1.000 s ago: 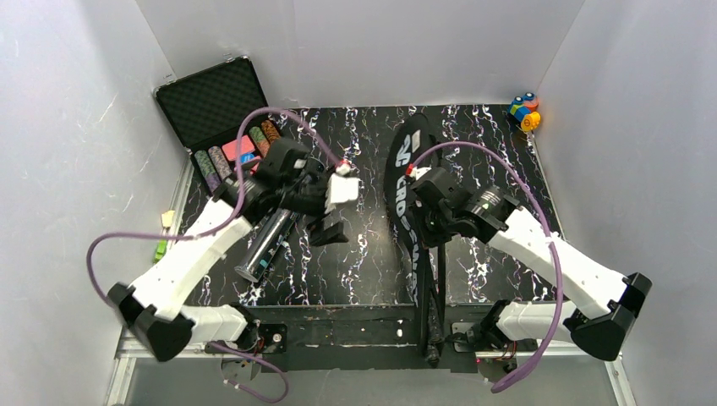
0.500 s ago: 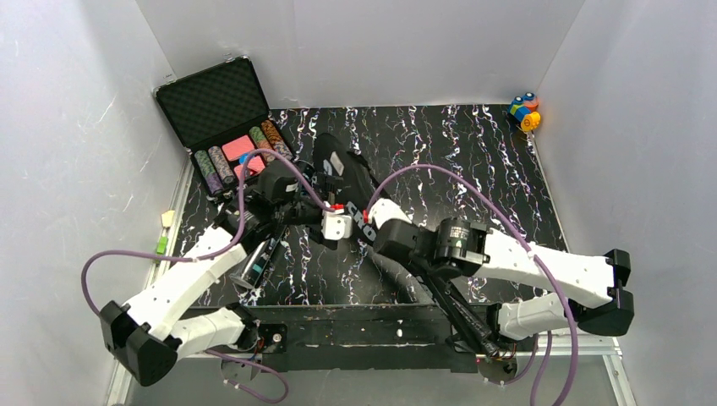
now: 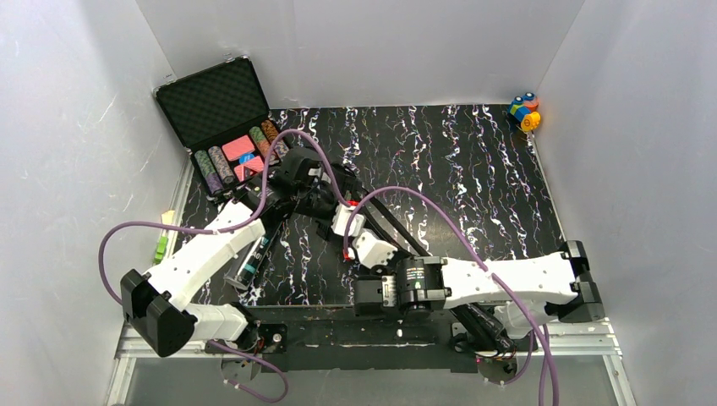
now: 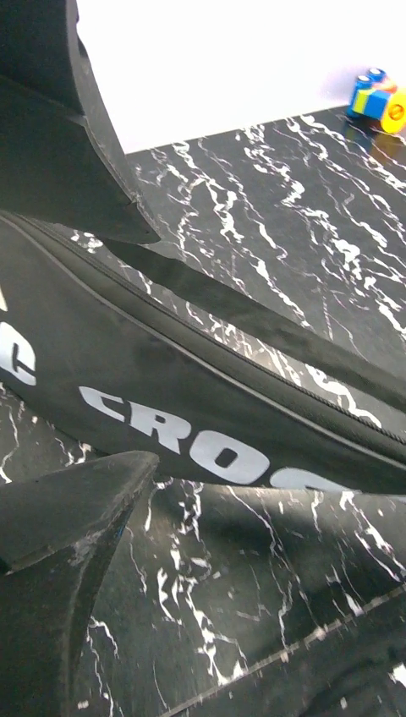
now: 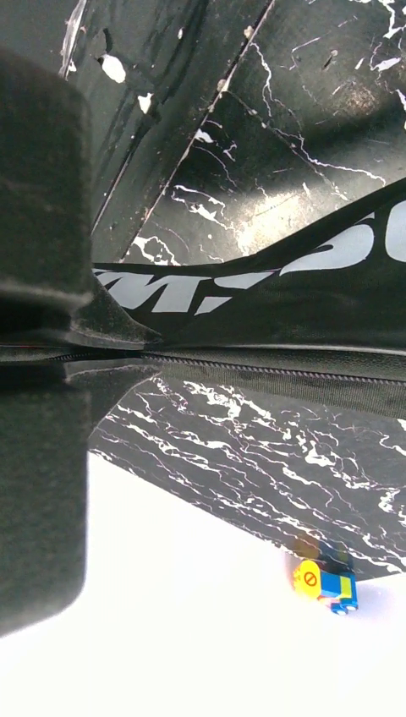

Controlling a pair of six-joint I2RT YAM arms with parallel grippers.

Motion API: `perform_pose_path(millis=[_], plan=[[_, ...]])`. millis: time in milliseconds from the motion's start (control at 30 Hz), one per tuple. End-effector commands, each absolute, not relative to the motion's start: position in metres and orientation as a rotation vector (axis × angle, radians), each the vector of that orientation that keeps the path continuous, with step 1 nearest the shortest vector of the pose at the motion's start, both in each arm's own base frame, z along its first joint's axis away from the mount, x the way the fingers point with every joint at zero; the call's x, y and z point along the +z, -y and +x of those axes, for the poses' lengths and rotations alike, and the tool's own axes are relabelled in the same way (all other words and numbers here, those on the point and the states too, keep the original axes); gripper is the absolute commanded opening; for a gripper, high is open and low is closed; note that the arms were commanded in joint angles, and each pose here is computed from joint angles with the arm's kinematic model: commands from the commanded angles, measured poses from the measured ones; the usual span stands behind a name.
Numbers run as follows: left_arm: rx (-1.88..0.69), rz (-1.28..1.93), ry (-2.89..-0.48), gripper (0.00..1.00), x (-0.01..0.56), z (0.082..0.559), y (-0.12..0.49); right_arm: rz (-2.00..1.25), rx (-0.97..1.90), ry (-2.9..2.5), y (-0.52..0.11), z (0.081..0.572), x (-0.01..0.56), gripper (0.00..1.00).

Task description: Pack up the badminton gear

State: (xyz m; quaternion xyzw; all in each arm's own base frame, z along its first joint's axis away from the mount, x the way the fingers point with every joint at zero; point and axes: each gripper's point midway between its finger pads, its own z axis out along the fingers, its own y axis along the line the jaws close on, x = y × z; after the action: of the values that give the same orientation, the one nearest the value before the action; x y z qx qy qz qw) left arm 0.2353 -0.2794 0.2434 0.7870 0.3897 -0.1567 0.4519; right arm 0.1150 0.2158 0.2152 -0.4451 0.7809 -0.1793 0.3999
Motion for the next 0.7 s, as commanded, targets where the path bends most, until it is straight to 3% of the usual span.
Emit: perform_pose_path(millis=[0, 300, 667], plan=[[-0.461, 2.001, -0.951, 0.93, 0.241, 0.22, 0.282, -0.918, -0.355, -1.799, -0.224, 0.127, 0.277, 0.01], [-0.649, 1.889, -1.096, 0.98, 0.285, 0.228, 0.303, -0.857, -0.367, -1.699, -0.222, 0.117, 0.296, 0.01], [-0.983, 2.209, -1.139, 0.98, 0.26, 0.175, 0.275, -0.819, -0.343, -1.628, -0.233, 0.114, 0.311, 0.01]])
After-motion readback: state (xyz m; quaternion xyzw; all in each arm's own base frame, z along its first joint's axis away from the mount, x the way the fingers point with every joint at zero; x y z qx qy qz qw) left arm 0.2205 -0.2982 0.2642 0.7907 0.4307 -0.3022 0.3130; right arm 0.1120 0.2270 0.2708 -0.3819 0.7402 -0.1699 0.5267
